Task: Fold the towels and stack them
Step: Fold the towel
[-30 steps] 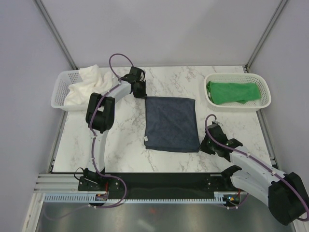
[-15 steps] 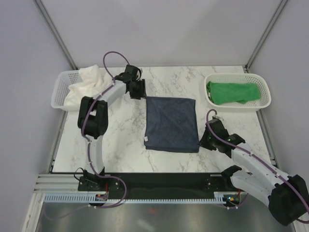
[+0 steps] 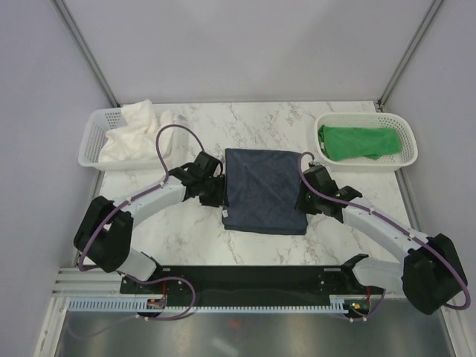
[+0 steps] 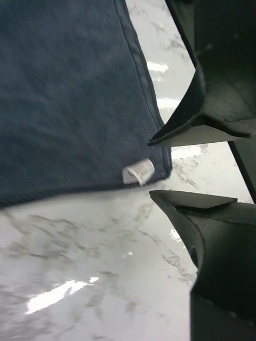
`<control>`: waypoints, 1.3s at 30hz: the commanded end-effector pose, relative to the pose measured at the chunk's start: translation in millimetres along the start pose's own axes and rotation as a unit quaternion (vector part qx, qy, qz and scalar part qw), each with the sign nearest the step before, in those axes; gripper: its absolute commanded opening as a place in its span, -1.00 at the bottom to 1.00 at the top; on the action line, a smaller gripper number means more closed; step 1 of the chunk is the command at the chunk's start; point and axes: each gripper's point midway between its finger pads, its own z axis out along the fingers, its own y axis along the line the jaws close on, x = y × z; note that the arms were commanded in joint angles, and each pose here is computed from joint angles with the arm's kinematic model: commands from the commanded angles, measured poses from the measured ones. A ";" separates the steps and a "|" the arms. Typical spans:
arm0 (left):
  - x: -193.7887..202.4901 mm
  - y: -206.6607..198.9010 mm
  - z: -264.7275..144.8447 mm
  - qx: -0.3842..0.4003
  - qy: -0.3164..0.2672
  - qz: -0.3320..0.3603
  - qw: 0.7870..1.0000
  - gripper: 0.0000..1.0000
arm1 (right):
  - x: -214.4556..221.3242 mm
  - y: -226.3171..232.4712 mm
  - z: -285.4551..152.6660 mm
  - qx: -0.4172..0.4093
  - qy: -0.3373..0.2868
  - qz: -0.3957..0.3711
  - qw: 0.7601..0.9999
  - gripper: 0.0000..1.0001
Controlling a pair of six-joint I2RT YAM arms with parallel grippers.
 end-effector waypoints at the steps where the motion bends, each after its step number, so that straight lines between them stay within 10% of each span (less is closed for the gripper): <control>1: 22.6 8.5 15.0 -0.007 0.012 -0.069 0.998 -0.12 | 22.2 9.1 15.4 -0.024 0.020 -0.009 0.999 -0.50; 8: 86.5 42.9 19.4 -0.058 0.050 -0.098 0.992 -0.26 | 79.8 -11.9 19.9 -0.016 0.031 0.027 0.999 -0.49; 15: 53.4 7.3 -16.8 0.044 -0.062 -0.104 0.992 0.06 | 80.4 -12.5 13.2 -0.029 0.015 0.035 0.999 -0.49; 22: 66.4 16.6 8.9 0.011 -0.020 -0.122 0.992 0.12 | 78.8 -10.7 12.2 -0.030 0.013 0.035 0.999 -0.49; 39: 67.8 8.0 28.9 0.016 0.006 -0.124 0.992 -0.34 | 79.4 -14.7 10.1 -0.027 0.007 0.031 0.999 -0.49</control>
